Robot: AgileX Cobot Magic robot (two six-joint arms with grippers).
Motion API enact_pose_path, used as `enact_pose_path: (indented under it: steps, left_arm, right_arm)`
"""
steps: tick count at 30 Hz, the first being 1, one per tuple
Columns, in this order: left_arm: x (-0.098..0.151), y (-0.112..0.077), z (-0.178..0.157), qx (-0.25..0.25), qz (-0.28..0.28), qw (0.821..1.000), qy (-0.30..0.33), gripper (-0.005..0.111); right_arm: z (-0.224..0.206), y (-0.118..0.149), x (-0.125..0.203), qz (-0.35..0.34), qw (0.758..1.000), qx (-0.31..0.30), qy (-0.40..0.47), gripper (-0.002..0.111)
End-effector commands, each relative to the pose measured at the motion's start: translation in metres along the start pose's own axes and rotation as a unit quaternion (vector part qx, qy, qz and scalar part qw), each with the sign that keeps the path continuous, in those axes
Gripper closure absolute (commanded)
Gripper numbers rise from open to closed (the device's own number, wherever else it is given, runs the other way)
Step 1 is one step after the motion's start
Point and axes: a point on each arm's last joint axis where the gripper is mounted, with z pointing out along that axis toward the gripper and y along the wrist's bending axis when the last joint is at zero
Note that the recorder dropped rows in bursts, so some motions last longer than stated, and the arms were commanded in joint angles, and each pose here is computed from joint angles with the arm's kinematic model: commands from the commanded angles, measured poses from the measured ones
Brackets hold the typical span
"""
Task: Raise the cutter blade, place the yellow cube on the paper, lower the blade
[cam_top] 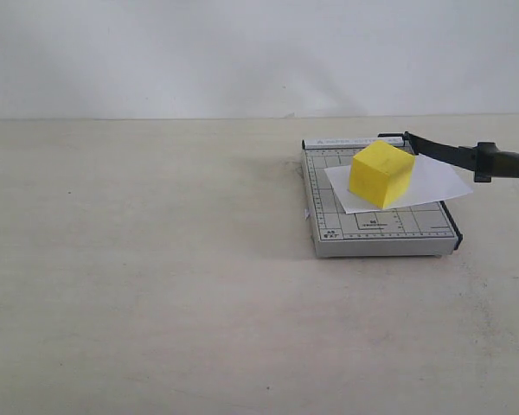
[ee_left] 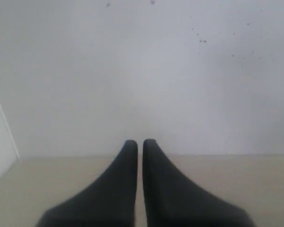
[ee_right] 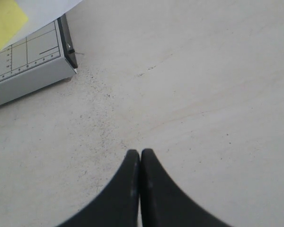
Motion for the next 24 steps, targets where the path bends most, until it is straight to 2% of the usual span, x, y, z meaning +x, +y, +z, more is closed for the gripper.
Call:
enact_pose_path:
  steps: [1,4,6,11,17,20,24]
  left_arm:
    - [0.066,0.001,-0.023,-0.030,-0.141,0.989,0.040,0.102]
    - [0.098,-0.001,-0.036,-0.050,-0.245,0.967,0.051,0.102]
    - [0.113,-0.003,-0.043,-0.055,-0.262,0.962,0.060,0.102]
    - [0.128,-0.011,-0.051,-0.032,-0.247,0.966,0.075,0.102]
    - [0.122,-0.027,-0.054,0.055,-0.225,0.971,0.062,0.102]
    - [0.115,-0.033,-0.059,0.093,-0.199,0.975,0.029,0.102]
    - [0.100,-0.035,-0.073,0.122,-0.133,0.982,-0.061,0.102]
  right_arm:
    - [0.000,0.000,-0.001,-0.001,1.000,0.001,-0.004,0.109]
    - [0.000,0.000,-0.001,-0.001,1.000,0.001,-0.003,0.109]
    - [0.000,0.000,-0.001,-0.001,1.000,0.001,-0.003,0.109]
    - [0.000,-0.001,-0.002,-0.002,1.000,0.003,-0.011,0.109]
    - [0.000,-0.001,-0.002,-0.014,1.000,0.004,-0.013,0.109]
    - [0.000,-0.001,-0.002,-0.014,1.000,0.004,-0.013,0.109]
    - [0.000,-0.001,-0.002,-0.014,1.000,0.004,-0.012,0.109]
